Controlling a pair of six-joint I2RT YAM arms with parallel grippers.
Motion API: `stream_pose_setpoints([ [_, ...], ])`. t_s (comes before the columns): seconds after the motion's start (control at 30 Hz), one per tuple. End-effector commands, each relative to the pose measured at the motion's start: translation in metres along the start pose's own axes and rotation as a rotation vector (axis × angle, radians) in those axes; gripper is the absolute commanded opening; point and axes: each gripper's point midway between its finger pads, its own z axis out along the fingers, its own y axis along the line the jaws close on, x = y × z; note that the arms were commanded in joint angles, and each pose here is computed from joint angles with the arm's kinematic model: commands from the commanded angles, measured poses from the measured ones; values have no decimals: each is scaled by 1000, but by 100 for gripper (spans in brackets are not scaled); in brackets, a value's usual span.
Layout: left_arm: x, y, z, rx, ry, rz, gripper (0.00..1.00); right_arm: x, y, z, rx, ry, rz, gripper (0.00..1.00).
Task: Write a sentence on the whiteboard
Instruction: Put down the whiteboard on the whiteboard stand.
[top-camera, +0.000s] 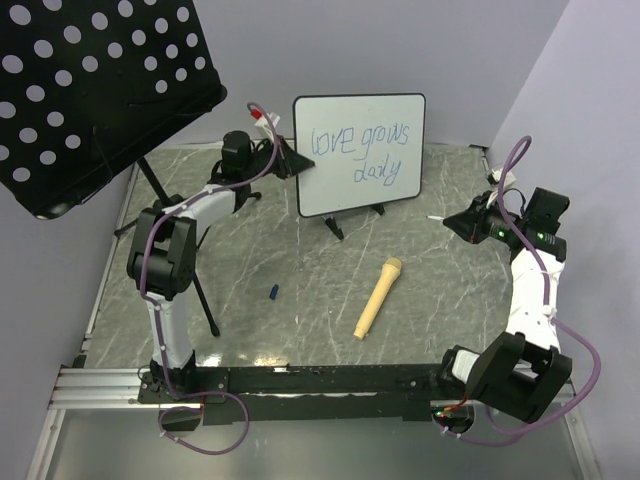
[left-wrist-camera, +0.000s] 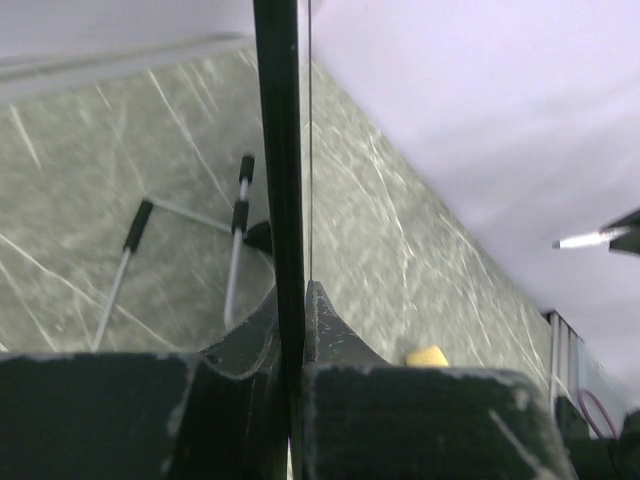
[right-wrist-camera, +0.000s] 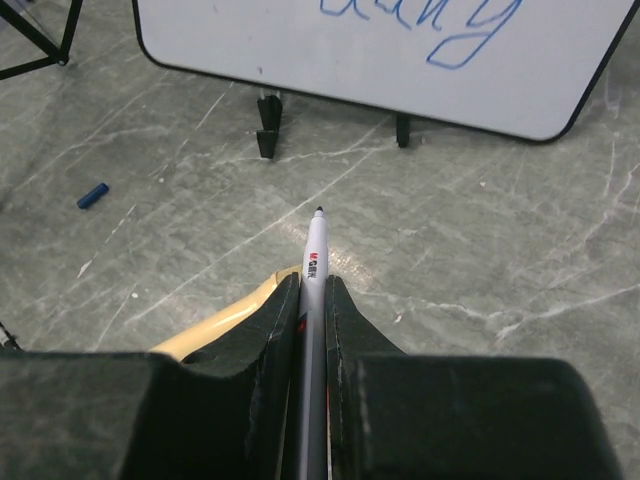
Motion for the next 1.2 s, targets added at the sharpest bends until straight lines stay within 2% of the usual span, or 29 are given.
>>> stream_pose_setpoints([
  [0.0,-77,-21,3,18,-188,185,1,-2,2,0,-26,-16,-20,0],
  [0.2,-78,-15,4,-14,-168,179,1,0,0,1,-33,-12,-13,0],
  [0.47,-97,-50,12,-39,-245,193,1,1,1,2,-37,-11,-11,0],
  [0.67,-101,-45,-4,-124,-291,233,1,1,1,2,-41,-12,-9,0],
  [0.87,-95,-46,-11,-144,-283,253,1,1,2,2,-43,-13,-9,0],
  [1.17,-64,-38,-39,-161,-299,219,1,1,3,1,-45,-15,-9,0],
])
